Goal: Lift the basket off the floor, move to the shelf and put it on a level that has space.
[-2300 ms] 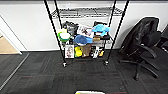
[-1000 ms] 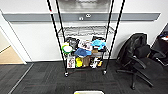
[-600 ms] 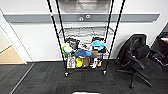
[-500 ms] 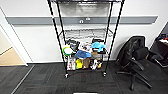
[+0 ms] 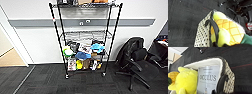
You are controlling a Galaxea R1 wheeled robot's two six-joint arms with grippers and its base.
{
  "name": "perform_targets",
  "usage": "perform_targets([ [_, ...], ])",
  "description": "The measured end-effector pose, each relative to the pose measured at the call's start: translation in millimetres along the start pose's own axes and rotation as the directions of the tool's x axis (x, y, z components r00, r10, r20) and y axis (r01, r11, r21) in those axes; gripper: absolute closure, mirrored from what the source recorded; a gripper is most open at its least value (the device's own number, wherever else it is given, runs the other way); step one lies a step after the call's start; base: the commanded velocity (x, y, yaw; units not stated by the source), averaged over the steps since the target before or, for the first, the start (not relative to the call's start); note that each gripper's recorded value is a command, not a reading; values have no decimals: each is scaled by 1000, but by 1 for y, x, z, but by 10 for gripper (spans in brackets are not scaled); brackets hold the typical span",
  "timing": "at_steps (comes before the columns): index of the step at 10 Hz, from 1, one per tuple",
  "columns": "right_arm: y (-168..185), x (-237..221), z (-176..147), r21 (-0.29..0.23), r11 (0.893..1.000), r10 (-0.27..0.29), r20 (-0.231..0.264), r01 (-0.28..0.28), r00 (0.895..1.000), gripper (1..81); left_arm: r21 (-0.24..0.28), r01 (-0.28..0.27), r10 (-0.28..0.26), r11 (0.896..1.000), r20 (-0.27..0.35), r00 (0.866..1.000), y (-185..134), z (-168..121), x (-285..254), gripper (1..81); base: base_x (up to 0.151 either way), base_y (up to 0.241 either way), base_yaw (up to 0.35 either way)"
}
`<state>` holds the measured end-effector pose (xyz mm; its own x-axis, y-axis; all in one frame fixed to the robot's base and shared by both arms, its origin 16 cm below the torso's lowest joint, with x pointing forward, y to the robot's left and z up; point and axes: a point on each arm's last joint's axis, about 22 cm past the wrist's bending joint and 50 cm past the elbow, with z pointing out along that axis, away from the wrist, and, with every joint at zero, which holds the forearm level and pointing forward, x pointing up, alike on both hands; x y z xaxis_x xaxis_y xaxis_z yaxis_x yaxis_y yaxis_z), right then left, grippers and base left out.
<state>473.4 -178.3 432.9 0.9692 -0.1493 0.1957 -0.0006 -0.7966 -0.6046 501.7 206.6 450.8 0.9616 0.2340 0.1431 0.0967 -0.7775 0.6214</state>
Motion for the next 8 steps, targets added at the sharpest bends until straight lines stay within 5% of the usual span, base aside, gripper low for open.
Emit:
perform_targets([
  [8,-6,-67,-36,-20,998,64,69,-62,996,811,22,54,-56,998,69,996,5,-28,-60,811,0,0,0],
])
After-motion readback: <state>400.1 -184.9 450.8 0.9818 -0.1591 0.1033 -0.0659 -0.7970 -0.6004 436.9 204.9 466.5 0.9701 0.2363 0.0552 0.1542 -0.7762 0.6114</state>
